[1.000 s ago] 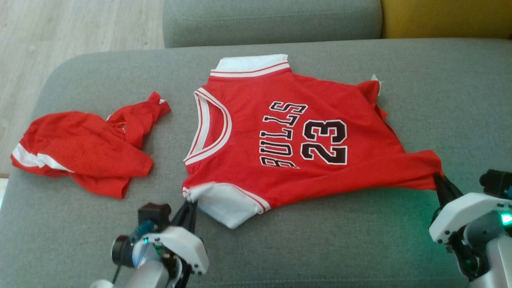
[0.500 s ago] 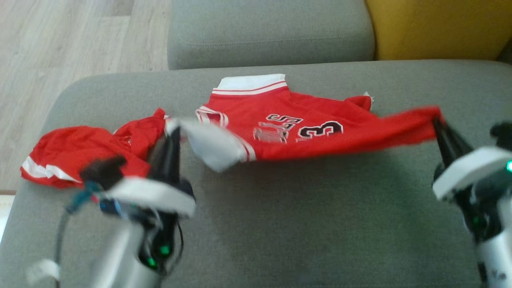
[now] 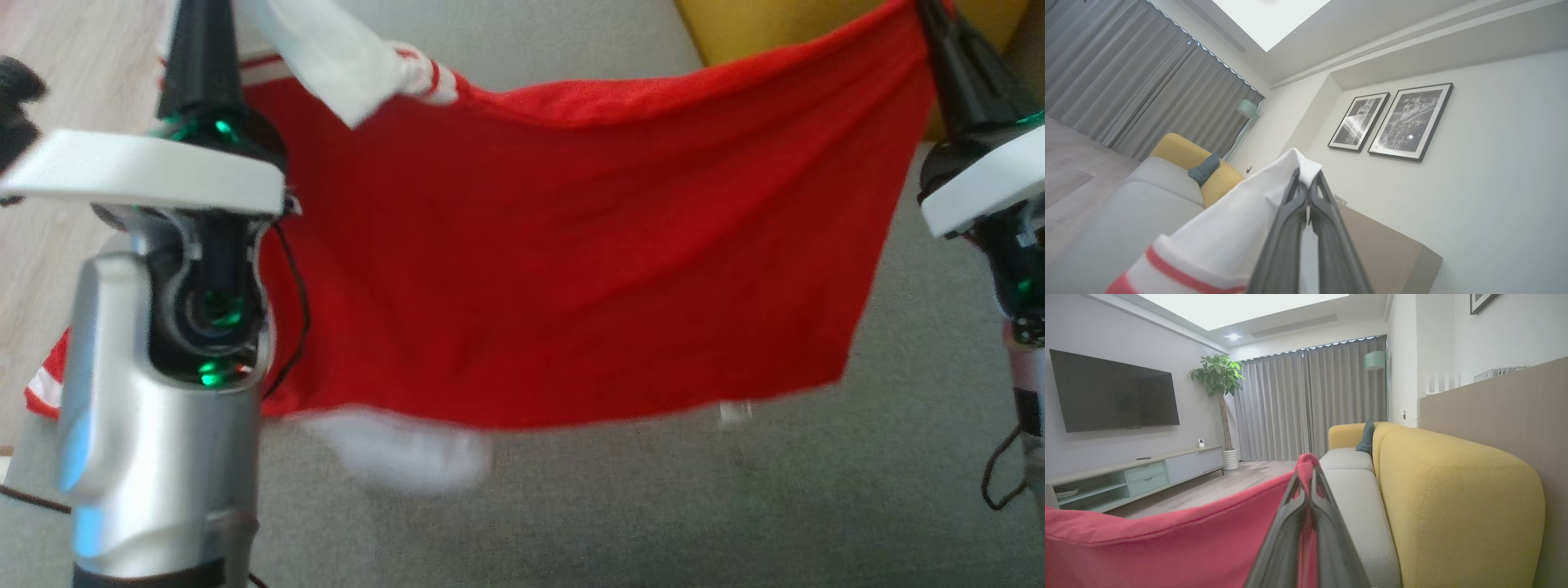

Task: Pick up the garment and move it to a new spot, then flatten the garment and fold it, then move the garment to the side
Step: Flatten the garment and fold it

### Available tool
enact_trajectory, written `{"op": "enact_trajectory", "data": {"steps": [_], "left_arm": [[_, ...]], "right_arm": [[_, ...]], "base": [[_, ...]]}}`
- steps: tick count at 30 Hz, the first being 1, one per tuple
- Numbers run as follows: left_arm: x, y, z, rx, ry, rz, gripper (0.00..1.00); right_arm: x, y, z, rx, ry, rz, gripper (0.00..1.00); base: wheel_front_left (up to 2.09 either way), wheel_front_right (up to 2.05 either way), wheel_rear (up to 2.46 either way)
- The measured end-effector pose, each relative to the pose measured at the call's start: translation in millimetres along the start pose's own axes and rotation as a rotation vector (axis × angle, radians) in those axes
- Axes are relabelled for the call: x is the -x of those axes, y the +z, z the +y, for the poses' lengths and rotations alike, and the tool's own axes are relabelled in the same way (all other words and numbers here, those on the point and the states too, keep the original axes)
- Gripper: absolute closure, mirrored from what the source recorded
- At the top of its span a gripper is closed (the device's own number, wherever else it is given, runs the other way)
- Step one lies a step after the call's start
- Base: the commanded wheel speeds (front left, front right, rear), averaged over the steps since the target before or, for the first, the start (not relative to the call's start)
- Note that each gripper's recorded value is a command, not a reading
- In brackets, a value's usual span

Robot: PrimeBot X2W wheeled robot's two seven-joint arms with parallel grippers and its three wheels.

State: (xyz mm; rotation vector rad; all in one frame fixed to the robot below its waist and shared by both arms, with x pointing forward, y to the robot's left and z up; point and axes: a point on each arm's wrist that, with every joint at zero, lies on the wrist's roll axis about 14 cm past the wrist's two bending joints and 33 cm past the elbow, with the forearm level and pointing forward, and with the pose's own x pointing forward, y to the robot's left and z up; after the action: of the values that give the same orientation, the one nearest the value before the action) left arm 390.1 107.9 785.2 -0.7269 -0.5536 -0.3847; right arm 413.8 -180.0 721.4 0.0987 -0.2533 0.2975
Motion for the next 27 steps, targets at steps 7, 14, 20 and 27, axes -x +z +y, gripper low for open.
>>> {"op": "enact_trajectory", "data": {"steps": [7,14,20,27], "left_arm": [[-4,9,-14,0.08,0.004,-0.003,1.0],[-27,-21,8,0.071,0.053,0.083,1.0],[-78,-52,50,0.084,0.137,0.145,1.0],[-153,-48,85,0.027,0.132,0.03,1.0]], "right_arm": [[13,19,-9,-0.01,-0.031,-0.005,1.0],[0,-9,-25,-0.026,-0.088,0.079,1.0],[-56,-17,-39,0.037,-0.106,0.102,1.0],[-137,14,-69,0.149,-0.161,-0.066,1.0]], "base": [[0.0,0.0,0.0],[0.0,0.0,0.0],[0.0,0.0,0.0],[0.0,0.0,0.0]]}}
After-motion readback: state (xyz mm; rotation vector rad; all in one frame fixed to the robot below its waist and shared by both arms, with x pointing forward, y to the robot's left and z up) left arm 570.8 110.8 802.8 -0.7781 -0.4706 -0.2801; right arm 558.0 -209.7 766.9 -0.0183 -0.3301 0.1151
